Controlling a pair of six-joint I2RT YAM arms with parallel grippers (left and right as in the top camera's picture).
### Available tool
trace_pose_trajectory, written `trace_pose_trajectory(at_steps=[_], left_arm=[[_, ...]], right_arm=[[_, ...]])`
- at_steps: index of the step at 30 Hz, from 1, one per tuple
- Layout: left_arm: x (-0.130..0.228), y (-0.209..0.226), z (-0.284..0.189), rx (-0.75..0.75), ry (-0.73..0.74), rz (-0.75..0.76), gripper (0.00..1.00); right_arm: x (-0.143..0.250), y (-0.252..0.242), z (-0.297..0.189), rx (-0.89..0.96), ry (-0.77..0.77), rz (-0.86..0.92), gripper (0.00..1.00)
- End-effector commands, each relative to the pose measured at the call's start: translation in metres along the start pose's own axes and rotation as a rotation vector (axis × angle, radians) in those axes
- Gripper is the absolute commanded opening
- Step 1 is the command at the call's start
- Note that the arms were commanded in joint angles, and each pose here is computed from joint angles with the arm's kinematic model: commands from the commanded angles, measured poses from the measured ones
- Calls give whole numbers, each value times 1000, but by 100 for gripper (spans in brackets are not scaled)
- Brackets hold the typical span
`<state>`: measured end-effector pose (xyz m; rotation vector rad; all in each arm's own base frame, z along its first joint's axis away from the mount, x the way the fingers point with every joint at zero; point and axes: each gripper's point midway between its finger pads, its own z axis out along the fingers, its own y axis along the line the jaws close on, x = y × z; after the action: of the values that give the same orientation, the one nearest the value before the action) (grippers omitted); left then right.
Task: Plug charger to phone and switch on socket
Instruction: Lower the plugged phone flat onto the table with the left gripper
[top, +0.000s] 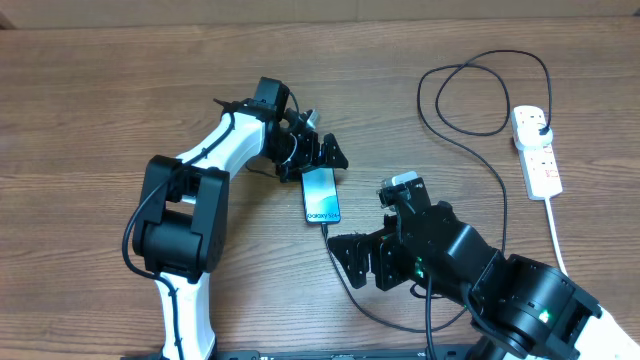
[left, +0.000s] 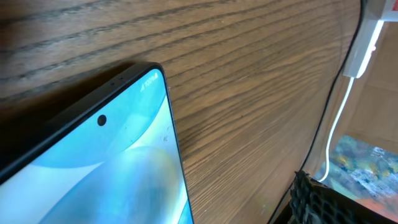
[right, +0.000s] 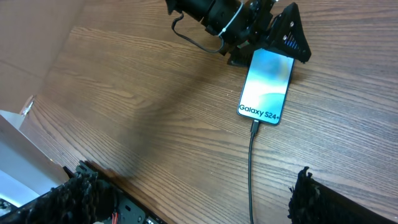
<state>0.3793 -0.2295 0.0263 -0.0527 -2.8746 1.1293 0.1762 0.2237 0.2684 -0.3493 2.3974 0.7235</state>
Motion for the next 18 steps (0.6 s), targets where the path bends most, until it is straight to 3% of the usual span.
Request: trace_pose_trajectory(at_steps=[1, 4, 10, 18], left_arm=[[11, 67, 17, -243, 20, -86, 100], [14, 63, 18, -222, 35, -76, 100], [26, 35, 29, -101, 102, 118, 100], [27, 51, 32, -249, 89, 83, 100]], right_arm=[[-6, 2, -4, -5, -21, 7, 100], [-6, 2, -4, -6, -22, 7, 100], [-6, 2, -4, -6, -22, 7, 100], [-6, 2, -4, -5, -21, 7, 100]])
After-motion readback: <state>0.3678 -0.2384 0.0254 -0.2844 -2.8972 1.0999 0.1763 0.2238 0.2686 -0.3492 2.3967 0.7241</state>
